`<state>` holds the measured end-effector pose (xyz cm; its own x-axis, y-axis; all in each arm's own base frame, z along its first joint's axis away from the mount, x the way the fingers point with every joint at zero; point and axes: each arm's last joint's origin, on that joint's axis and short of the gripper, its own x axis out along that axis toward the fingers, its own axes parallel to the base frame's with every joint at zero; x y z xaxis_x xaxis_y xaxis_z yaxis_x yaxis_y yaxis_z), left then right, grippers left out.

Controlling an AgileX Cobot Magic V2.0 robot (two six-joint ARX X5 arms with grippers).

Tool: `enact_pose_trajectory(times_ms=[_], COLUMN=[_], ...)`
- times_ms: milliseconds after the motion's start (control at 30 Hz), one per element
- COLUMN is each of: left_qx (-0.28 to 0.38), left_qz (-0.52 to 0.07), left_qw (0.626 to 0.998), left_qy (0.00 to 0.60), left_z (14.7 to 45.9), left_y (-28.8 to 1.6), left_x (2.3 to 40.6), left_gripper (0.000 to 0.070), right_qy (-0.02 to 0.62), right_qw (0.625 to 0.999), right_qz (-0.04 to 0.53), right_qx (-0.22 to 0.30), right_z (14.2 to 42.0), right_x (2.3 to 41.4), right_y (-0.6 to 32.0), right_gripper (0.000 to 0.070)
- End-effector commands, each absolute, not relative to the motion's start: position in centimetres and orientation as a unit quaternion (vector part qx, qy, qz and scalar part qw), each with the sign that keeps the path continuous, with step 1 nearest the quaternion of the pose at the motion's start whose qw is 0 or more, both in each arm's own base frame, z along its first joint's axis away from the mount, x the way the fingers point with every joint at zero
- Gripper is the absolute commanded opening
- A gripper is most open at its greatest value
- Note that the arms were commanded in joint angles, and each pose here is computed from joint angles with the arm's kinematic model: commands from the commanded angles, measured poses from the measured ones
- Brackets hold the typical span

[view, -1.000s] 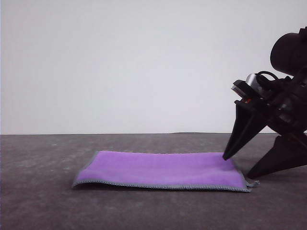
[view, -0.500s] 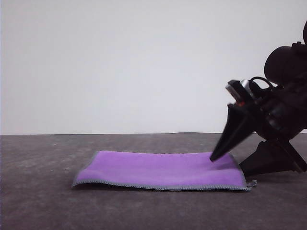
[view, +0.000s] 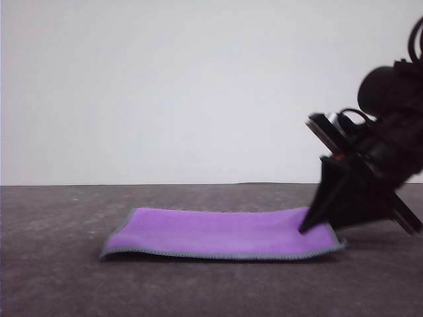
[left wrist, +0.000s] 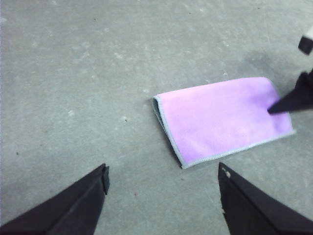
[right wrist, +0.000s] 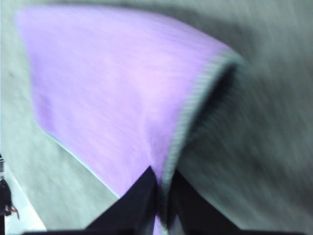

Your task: Fold clothes

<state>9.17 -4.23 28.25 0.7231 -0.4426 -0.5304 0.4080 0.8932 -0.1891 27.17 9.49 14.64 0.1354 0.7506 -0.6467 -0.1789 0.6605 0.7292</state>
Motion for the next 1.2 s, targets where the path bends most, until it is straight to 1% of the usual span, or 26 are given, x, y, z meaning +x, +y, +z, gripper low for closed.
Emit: enact_pose_trajectory(times_ms=[0, 167, 300, 400, 567, 800, 833, 867, 900, 967, 1000, 1033, 1067, 1167], left_qx=[-0.030, -0.029, -0.029, -0.029, -0.029, -0.029, -0.029, -0.029, -0.029, -0.029, -0.029, -0.029, -0.029, -0.029], left_qz=[-0.232, -0.232, -0.232, -0.232, -0.232, -0.232, -0.232, -0.232, -0.232, -0.232, -0.232, -0.232, -0.232, -0.232], left_qw=[0.930, 0.930, 0.930, 0.930, 0.930, 0.930, 0.930, 0.930, 0.930, 0.930, 0.930, 0.930, 0.930, 0.930], left_qy=[0.284, 0.284, 0.284, 0.284, 0.284, 0.284, 0.284, 0.284, 0.284, 0.284, 0.284, 0.284, 0.284, 0.284], left_z=[28.7, 28.7, 28.7, 28.7, 28.7, 28.7, 28.7, 28.7, 28.7, 28.7, 28.7, 28.7, 28.7, 28.7], left_y=[-4.3, -4.3, -4.3, -4.3, -4.3, -4.3, -4.3, -4.3, -4.3, -4.3, -4.3, -4.3, -4.3, -4.3], left_x=[9.2, 9.2, 9.2, 9.2, 9.2, 9.2, 9.2, 9.2, 9.2, 9.2, 9.2, 9.2, 9.2, 9.2], left_gripper=[0.0431, 0.0431, 0.0431, 0.0431, 0.0431, 0.0431, 0.0431, 0.0431, 0.0431, 0.0431, 0.0431, 0.0431, 0.0431, 0.0431], right_qy=[0.558, 0.541, 0.521, 0.506, 0.502, 0.508, 0.509, 0.510, 0.511, 0.514, 0.514, 0.514, 0.513, 0.506], right_qw=[0.716, 0.718, 0.718, 0.715, 0.701, 0.681, 0.679, 0.677, 0.677, 0.680, 0.679, 0.677, 0.673, 0.668], right_qz=[0.343, 0.377, 0.415, 0.441, 0.470, 0.499, 0.501, 0.503, 0.502, 0.497, 0.498, 0.501, 0.506, 0.517], right_qx=[0.242, 0.222, 0.201, 0.195, 0.191, 0.172, 0.170, 0.170, 0.168, 0.164, 0.164, 0.164, 0.166, 0.174], right_z=[15.7, 18.0, 19.7, 20.3, 19.8, 17.6, 17.3, 17.0, 16.7, 16.4, 16.4, 16.5, 16.7, 18.2], right_x=[27.9, 28.7, 28.8, 28.9, 29.1, 28.6, 28.5, 28.4, 28.4, 28.3, 28.3, 28.2, 28.2, 28.1], right_y=[10.2, 12.5, 15.1, 17.4, 20.7, 24.4, 24.8, 25.1, 25.3, 25.5, 25.6, 25.6, 25.6, 24.8], right_gripper=[0.0000, 0.0000, 0.0000, 0.0000, 0.0000, 0.0001, 0.0012, 0.0033, 0.0097, 0.0260, 0.0324, 0.0361, 0.0371, 0.0371])
